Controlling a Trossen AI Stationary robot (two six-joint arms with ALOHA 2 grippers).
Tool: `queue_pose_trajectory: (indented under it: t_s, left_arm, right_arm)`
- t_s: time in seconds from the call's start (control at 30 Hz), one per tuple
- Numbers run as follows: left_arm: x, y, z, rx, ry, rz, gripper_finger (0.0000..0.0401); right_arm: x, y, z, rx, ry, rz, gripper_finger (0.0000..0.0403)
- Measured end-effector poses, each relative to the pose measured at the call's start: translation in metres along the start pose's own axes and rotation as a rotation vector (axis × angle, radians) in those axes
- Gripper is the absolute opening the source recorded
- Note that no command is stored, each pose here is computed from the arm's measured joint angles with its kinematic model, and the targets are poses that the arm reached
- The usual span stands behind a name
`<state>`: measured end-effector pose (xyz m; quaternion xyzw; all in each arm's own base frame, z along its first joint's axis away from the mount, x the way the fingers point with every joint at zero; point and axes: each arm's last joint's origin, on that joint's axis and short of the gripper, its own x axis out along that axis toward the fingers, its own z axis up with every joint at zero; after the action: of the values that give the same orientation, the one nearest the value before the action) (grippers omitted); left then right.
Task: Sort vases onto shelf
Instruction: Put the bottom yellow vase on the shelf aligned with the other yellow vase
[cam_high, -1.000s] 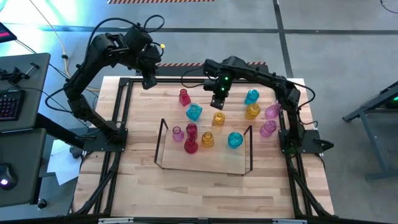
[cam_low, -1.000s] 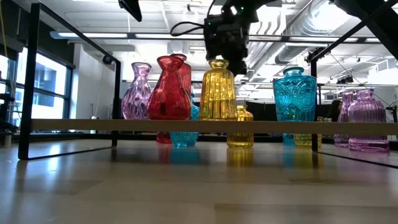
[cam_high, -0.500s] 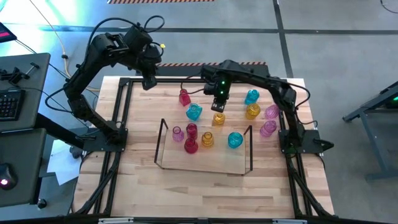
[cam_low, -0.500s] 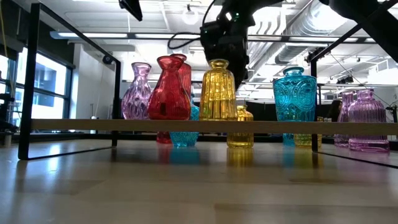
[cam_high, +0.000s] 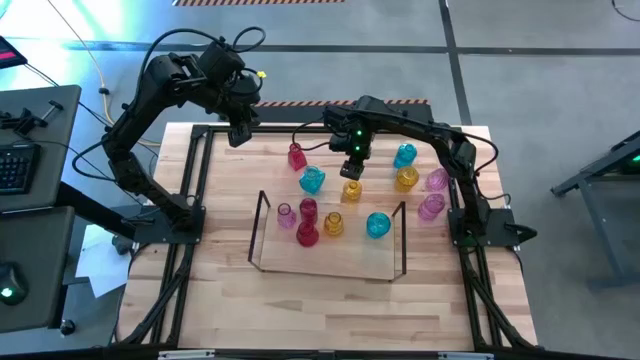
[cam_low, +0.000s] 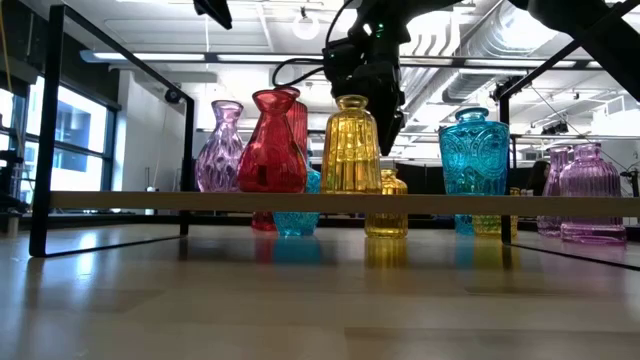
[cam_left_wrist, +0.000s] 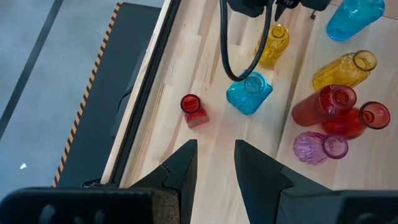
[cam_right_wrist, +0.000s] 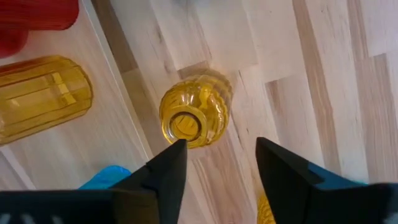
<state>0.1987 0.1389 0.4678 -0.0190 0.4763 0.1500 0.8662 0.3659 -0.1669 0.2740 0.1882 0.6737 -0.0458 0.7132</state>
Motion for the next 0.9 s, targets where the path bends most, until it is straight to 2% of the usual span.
queue_pose_trajectory:
  t_s: [0.13,0.3,0.47,0.73,0.9]
  left_arm:
    - [-0.003,-0.001,-0.001,0.002,-0.008,0.003,0.0099]
    - [-0.005,-0.001,-0.002,0.003,-0.013,0.004,0.0099]
    - [-0.006,-0.001,-0.002,0.003,-0.017,0.007,0.0099]
    - [-0.006,-0.001,-0.002,0.003,-0.018,0.007,0.0099]
    - [-0.006,-0.001,-0.002,0.003,-0.019,0.007,0.0099]
  right_arm:
    - [0.005,0.001,-0.001,0.006,0.015,0.002,0.0187]
    - [0.037,0.002,-0.009,0.005,0.126,0.012,0.0188]
    - [0.049,0.0,-0.003,0.026,0.058,0.005,0.0188]
    - [0.039,0.0,0.001,0.032,0.022,0.002,0.0188]
    - [0.024,-0.003,0.007,0.04,-0.061,-0.028,0.0188]
